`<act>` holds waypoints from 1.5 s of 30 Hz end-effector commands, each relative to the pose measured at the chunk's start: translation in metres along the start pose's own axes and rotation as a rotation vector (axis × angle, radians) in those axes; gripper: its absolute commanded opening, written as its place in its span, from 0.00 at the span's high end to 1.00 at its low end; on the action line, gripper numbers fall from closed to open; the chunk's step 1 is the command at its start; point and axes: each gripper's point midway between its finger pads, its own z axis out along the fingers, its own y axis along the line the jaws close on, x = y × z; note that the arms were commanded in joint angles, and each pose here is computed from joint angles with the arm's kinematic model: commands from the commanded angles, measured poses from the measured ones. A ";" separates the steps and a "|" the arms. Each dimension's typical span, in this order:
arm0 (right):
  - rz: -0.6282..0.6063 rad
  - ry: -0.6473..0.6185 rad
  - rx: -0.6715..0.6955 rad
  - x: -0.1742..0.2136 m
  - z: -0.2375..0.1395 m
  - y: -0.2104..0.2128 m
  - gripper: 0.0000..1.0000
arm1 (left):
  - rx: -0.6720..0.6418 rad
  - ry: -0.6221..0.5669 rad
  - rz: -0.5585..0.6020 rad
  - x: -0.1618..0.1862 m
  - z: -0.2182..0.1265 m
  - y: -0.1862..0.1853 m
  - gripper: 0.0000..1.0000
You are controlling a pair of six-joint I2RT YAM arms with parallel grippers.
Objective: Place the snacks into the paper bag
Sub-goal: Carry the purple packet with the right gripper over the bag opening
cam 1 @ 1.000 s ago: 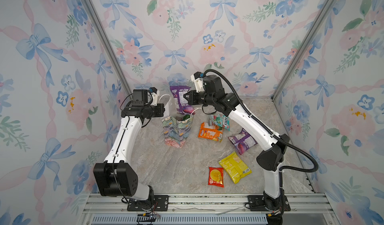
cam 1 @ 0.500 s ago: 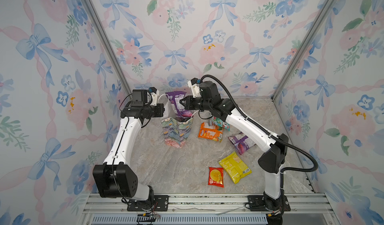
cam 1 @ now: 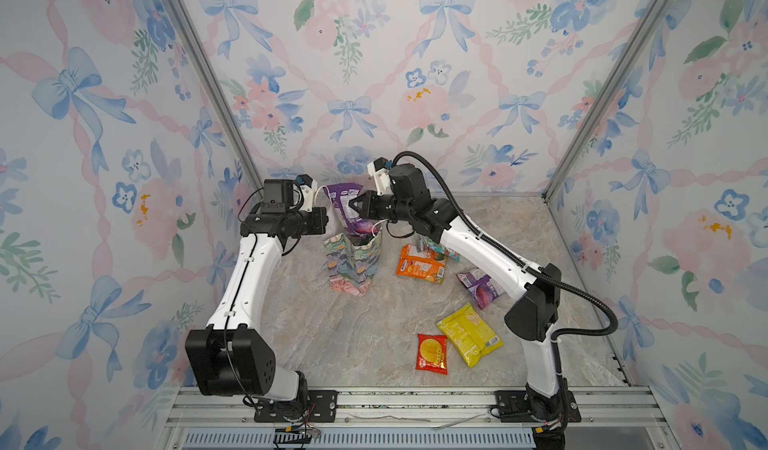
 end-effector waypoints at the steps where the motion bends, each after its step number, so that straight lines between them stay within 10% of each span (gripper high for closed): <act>1: -0.015 -0.030 -0.094 -0.012 -0.003 0.033 1.00 | -0.009 0.024 0.004 0.010 -0.002 0.004 1.00; 45: -0.005 -0.098 -0.009 0.004 -0.048 0.006 1.00 | -0.010 0.016 -0.001 0.008 -0.004 0.005 1.00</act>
